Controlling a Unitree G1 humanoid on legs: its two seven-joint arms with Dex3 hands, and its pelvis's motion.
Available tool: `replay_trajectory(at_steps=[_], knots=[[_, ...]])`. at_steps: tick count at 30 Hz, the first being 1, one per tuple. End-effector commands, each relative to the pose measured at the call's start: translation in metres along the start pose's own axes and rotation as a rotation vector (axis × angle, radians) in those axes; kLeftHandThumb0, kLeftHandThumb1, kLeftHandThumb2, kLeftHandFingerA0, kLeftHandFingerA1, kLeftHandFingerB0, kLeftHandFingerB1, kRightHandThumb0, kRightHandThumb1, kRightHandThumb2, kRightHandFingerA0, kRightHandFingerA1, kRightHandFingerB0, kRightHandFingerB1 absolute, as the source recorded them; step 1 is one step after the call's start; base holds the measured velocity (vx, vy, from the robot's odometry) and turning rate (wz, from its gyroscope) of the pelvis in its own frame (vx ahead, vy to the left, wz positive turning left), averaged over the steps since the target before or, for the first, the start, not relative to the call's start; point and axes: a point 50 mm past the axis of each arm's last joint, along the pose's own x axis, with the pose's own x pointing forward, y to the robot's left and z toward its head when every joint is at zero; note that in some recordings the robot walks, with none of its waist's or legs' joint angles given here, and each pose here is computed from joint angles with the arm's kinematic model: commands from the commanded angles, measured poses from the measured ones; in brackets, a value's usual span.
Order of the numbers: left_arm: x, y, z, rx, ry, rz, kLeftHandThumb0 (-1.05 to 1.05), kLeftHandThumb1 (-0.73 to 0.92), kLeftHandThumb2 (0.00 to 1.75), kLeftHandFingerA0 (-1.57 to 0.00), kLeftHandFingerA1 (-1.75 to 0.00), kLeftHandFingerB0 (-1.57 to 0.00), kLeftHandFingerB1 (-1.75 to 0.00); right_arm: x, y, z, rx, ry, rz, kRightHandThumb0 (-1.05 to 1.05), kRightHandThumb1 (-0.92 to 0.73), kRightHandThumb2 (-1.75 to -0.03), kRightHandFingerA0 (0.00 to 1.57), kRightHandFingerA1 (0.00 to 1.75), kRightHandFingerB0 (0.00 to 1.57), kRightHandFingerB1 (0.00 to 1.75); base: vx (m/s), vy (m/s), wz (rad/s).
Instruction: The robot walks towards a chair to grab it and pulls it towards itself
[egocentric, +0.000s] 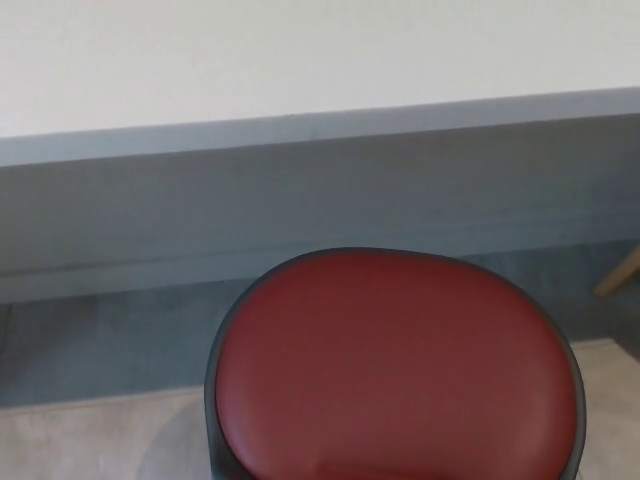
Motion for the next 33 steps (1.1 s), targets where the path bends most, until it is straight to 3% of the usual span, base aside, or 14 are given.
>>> replay_trajectory(at_steps=[1, 3, 4, 5, 11, 12, 13, 16, 21, 22, 23, 26, 27, 33], knots=[[-0.007, -0.020, -0.064, -0.386, 0.471, 0.105, -0.51, 0.70, 0.64, -0.19, -0.31, -0.10, -0.23, -0.002, 0.034, -0.048, 0.261, 0.442, -0.079, -0.77, -0.53, -0.92, 0.00, 0.17, 0.04, 0.28, 0.00, 0.000, 0.00], [-0.007, -0.020, -0.065, -0.391, 0.479, 0.108, -0.51, 0.70, 0.64, -0.19, -0.31, -0.10, -0.23, -0.002, 0.035, -0.048, 0.271, 0.449, -0.080, -0.77, -0.53, -0.92, 0.00, 0.17, 0.04, 0.28, 0.00, 0.000, 0.00], [-0.002, -0.028, -0.069, -0.422, 0.573, 0.103, -0.56, 0.70, 0.64, -0.08, -0.27, -0.07, -0.21, 0.003, 0.051, -0.050, 0.347, 0.505, -0.059, -0.72, -0.74, -0.62, 0.00, 0.13, 0.00, 0.27, 0.00, 0.000, 0.00], [0.000, -0.032, -0.070, -0.450, 0.624, 0.102, -0.55, 0.69, 0.64, -0.08, -0.26, -0.08, -0.21, 0.005, 0.060, -0.050, 0.386, 0.529, -0.046, -0.83, -0.61, -0.94, 0.00, 0.09, 0.01, 0.21, 0.00, 0.000, 0.00], [0.011, -0.052, -0.065, -0.513, 0.680, 0.057, -0.59, 0.51, 0.90, 0.00, -0.41, -0.03, -0.33, 0.022, 0.082, -0.043, 0.434, 0.564, -0.018, -0.79, -0.60, -0.96, 0.00, 0.12, 0.00, 0.23, 0.00, 0.000, 0.00], [0.014, -0.055, -0.063, -0.516, 0.680, 0.050, -0.57, 0.74, 0.62, -0.13, -0.30, -0.09, -0.26, 0.025, 0.085, -0.041, 0.439, 0.569, -0.019, -0.82, -0.60, -0.96, 0.00, 0.11, 0.00, 0.22, 0.00, 0.000, 0.00], [0.016, -0.056, -0.061, -0.510, 0.677, 0.041, -0.33, 0.55, 1.07, 0.00, -0.49, 0.00, -0.48, 0.027, 0.088, -0.040, 0.445, 0.576, -0.019, -0.83, -0.60, -0.96, 0.00, 0.10, 0.01, 0.22, 0.00, 0.000, 0.00], [0.024, -0.061, -0.055, -0.510, 0.649, 0.001, -0.33, 0.57, 1.08, 0.00, -0.49, 0.00, -0.48, 0.034, 0.095, -0.039, 0.497, 0.614, -0.001, -0.85, -0.62, -0.97, 0.00, 0.08, 0.00, 0.23, 0.00, 0.000, 0.00], [0.038, -0.064, -0.044, -0.527, 0.618, -0.035, -0.33, 0.53, 1.05, 0.00, -0.49, 0.00, -0.47, 0.040, 0.110, -0.035, 0.500, 0.676, 0.068, -0.84, -0.63, -0.99, 0.23, 0.59, 0.02, 0.27, 0.00, 0.000, 0.00], [0.042, -0.067, -0.040, -0.529, 0.615, -0.037, -0.33, 0.54, 1.06, 0.00, -0.49, 0.00, -0.47, 0.043, 0.113, -0.033, 0.487, 0.683, 0.083, -0.80, -0.61, -0.97, 0.26, 0.59, 0.05, 0.28, 0.00, 0.000, 0.00], [0.044, -0.068, -0.038, -0.532, 0.609, -0.041, -0.33, 0.53, 1.05, 0.00, -0.49, 0.00, -0.47, 0.043, 0.117, -0.033, 0.504, 0.694, 0.093, -0.79, -0.77, -0.64, 0.28, 0.47, 0.06, 0.26, 0.00, 0.000, 0.00], [0.045, -0.068, -0.038, -0.535, 0.608, -0.044, -0.33, 0.53, 1.05, 0.00, -0.49, 0.00, -0.47, 0.043, 0.118, -0.033, 0.512, 0.702, 0.096, -0.79, -0.77, -0.64, 0.28, 0.47, 0.06, 0.26, 0.00, 0.000, 0.00], [0.044, -0.073, -0.037, -0.512, 0.599, -0.099, -0.33, 0.54, 1.07, 0.00, -0.48, 0.00, -0.47, 0.046, 0.124, -0.028, 0.597, 0.681, 0.123, -0.82, -0.75, -0.63, 0.26, 0.71, 0.01, 0.24, 0.00, 0.000, 0.00], [0.042, -0.076, -0.037, -0.501, 0.591, -0.141, -0.34, 0.53, 1.06, 0.00, -0.48, 0.00, -0.46, 0.050, 0.125, -0.025, 0.615, 0.665, 0.155, -0.83, -0.76, -0.63, 0.34, 0.66, 0.01, 0.26, 0.00, 0.000, 0.00]])
